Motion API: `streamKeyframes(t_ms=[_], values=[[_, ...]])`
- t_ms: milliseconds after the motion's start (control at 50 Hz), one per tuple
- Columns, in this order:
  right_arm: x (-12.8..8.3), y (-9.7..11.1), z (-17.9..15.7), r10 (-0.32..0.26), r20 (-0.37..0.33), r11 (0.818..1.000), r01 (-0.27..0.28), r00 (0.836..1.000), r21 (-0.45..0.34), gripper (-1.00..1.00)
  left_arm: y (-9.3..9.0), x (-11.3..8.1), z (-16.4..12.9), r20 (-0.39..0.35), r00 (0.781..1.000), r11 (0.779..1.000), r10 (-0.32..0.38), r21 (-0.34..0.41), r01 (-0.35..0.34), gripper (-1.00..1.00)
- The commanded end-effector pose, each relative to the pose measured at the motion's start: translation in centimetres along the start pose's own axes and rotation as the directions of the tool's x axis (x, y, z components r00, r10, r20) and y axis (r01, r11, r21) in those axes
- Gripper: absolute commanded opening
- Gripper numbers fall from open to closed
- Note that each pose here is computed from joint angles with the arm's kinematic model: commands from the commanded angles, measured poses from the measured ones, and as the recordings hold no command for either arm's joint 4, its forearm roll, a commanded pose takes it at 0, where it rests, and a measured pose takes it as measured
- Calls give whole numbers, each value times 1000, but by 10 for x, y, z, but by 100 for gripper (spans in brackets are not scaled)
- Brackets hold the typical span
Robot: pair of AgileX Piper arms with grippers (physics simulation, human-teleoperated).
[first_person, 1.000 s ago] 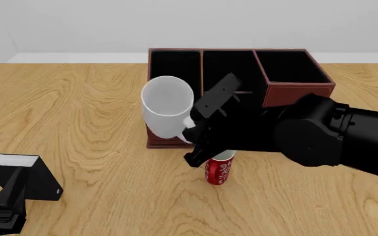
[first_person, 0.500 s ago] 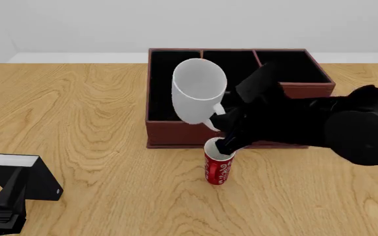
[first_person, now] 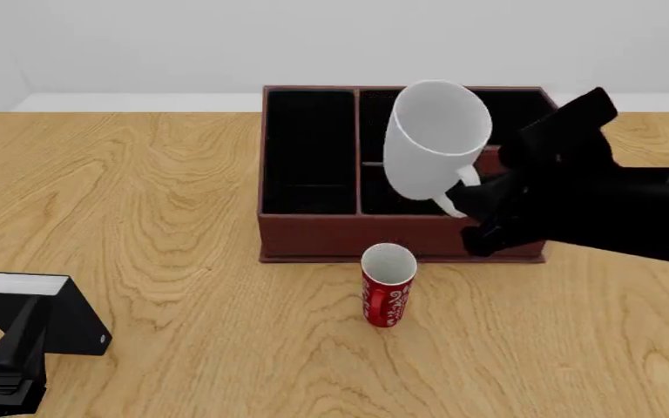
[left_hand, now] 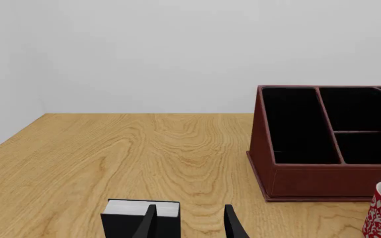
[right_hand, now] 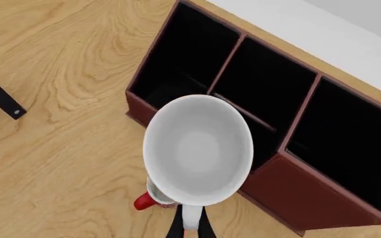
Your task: Pick up the white mug and place it to the right of the caddy.
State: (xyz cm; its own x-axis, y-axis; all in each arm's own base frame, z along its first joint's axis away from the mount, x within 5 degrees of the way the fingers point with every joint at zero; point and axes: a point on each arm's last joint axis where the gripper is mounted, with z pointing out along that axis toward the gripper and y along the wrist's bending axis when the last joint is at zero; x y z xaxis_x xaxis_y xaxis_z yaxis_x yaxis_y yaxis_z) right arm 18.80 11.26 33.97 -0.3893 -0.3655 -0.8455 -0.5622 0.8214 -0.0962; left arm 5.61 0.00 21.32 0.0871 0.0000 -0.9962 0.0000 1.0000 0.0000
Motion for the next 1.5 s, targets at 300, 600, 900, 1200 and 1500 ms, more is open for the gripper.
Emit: streamKeyframes(t_ms=[300,600,900,1200,1500], values=[[26,-35,-26,101,-7,980,-98,995,173,-100,0,0,0,0,1000,1000,0,0,0,100],[38,-45,-39,168,-2,957,-162,986,239,-100,0,0,0,0,1000,1000,0,0,0,100],[55,-53,-52,228,2,924,-217,974,315,-100,0,0,0,0,1000,1000,0,0,0,100],[67,-61,-62,278,10,884,-260,960,389,-100,0,0,0,0,1000,1000,0,0,0,100],[79,-70,-70,346,34,827,-322,937,460,-100,0,0,0,0,1000,1000,0,0,0,100]])
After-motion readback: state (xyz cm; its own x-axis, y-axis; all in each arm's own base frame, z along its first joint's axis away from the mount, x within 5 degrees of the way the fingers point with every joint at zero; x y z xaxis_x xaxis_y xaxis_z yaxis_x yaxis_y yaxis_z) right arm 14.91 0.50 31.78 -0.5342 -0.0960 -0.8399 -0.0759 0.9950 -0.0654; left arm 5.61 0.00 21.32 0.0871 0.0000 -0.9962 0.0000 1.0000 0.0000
